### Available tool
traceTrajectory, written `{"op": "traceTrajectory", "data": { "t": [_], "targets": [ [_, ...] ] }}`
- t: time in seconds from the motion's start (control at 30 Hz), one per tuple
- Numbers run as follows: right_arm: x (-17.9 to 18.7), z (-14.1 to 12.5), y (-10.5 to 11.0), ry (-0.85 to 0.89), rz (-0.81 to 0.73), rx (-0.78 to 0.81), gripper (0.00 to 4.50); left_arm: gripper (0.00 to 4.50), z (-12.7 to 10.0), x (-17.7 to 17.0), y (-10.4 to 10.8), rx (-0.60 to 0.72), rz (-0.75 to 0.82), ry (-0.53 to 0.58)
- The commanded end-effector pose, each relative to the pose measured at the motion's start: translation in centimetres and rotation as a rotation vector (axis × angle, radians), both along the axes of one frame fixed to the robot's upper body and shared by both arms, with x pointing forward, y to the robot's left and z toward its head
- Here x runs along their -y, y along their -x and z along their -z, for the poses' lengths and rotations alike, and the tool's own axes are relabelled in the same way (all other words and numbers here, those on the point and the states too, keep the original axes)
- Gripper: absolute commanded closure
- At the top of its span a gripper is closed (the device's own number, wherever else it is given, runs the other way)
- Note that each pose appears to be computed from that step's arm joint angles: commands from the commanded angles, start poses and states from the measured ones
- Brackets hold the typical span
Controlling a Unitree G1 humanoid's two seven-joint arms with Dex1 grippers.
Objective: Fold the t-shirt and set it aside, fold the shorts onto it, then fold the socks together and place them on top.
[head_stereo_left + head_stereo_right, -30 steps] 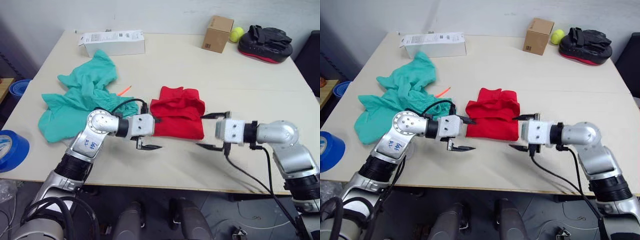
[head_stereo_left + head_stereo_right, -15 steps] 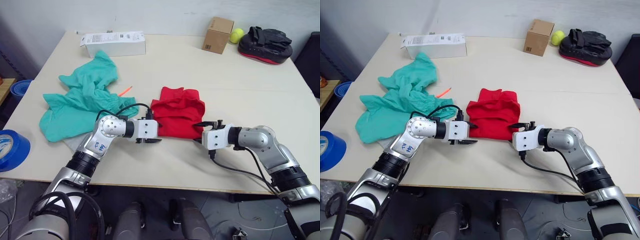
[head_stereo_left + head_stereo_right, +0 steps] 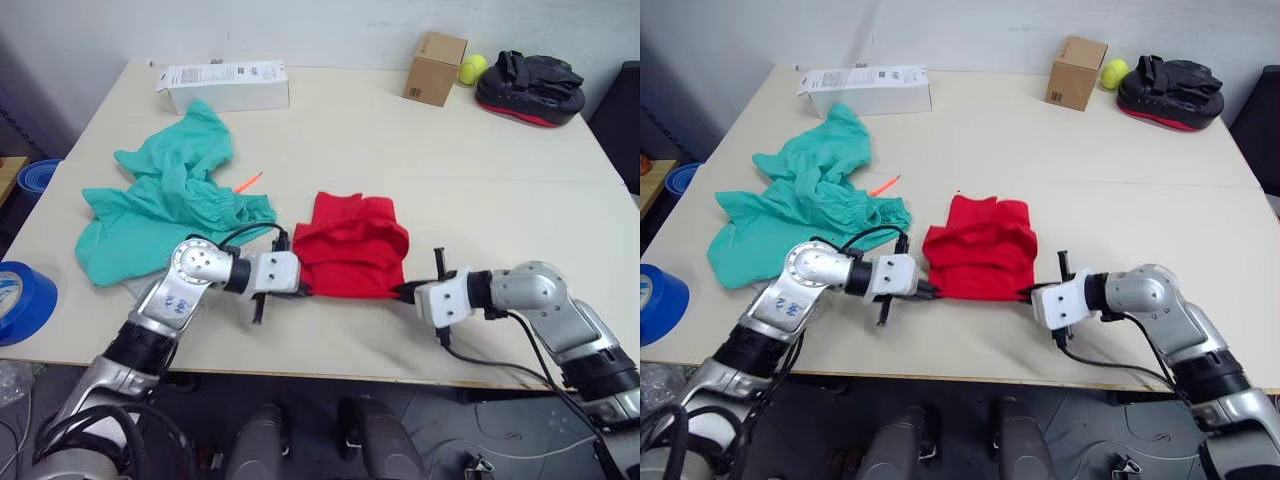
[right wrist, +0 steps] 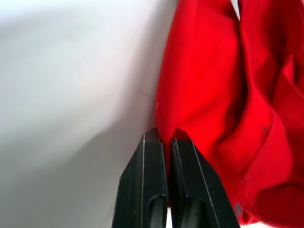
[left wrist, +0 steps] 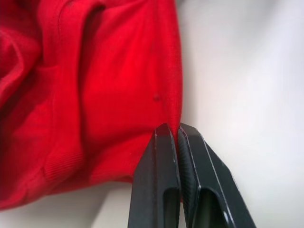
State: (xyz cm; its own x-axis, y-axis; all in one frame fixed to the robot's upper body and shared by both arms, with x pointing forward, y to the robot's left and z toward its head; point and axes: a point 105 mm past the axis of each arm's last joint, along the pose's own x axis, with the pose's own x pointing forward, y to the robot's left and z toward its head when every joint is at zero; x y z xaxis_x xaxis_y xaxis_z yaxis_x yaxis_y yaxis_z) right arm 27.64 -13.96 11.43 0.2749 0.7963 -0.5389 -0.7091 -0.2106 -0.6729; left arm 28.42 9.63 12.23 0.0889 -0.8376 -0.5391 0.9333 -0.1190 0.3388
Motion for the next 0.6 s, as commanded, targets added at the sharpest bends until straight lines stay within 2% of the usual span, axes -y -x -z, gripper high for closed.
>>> {"op": "traceTrajectory", "data": {
  "t": [0.03,0.1,0.27,0.33,0.43,0.6],
  "targets": [
    [0.6,-1.0,2.0,-0.006,-0.034,-0.013,4.50,4.44,-0.6,-0.5,2.3,-0.022,0.036,-0.014],
    [0.5,-0.6,3.1,-0.019,-0.026,-0.044,4.50,4.44,0.2,-0.9,2.6,-0.007,0.017,-0.052],
    [0.7,0.3,3.6,-0.006,0.005,-0.050,4.50,4.44,1.3,-1.0,2.0,0.015,-0.056,-0.066],
    [0.8,0.5,3.7,-0.001,0.009,-0.055,3.99,4.50,1.4,-1.0,1.9,0.020,-0.080,-0.054],
    [1.0,-0.1,3.9,-0.022,0.024,-0.075,3.14,3.82,1.2,-1.2,2.3,-0.011,-0.088,-0.024],
    [1.4,-2.9,4.7,-0.101,0.031,-0.110,1.37,2.22,-1.2,-2.7,3.5,-0.036,-0.097,0.038]
  ]
}}
